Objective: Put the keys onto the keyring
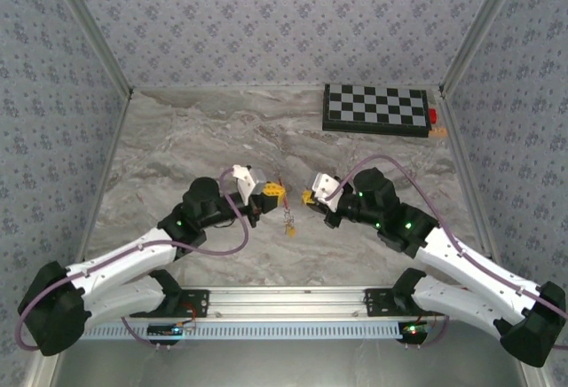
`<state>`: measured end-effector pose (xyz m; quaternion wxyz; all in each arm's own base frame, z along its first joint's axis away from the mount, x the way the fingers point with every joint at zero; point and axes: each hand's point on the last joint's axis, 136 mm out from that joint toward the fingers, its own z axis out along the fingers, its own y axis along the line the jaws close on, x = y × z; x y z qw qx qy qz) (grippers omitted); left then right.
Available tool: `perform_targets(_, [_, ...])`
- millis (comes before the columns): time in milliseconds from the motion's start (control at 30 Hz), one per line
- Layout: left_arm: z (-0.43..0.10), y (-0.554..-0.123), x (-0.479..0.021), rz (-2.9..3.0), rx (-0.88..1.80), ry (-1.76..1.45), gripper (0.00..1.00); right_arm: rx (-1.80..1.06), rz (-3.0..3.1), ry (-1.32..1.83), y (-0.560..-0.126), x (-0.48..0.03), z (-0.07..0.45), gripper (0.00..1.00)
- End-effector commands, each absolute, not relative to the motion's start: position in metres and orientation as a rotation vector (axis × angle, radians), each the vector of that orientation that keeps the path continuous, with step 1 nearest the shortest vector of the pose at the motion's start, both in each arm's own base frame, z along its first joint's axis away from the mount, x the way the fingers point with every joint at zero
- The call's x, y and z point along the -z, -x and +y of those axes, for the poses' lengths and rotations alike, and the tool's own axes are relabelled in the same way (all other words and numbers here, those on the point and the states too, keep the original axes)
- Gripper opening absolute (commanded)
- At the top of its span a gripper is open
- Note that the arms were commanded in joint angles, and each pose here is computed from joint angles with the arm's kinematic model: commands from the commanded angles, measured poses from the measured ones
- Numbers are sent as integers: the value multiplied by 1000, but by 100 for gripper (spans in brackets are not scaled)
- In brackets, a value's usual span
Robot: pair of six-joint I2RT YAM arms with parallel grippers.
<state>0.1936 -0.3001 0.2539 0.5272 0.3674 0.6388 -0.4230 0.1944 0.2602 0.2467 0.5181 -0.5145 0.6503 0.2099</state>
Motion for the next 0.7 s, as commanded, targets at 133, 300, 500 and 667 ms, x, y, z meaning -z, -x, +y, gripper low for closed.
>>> perform_targets(133, [-299,-178,-268,1442,1000,-924,0,-545,1497,1267,-186,-256,266,0])
perform_targets(300, [-298,-175,-268,1440,990,-938,0,-558,1491,1236,-187,-260,268,0])
perform_targets(500, [-299,-173,-266,1440,974,-955,0,-561,1454,1241,-186,-266,272,0])
perform_targets(667, [-301,-172,-264,1446,964,-973,0,-565,1438,1257,-184,-268,277,0])
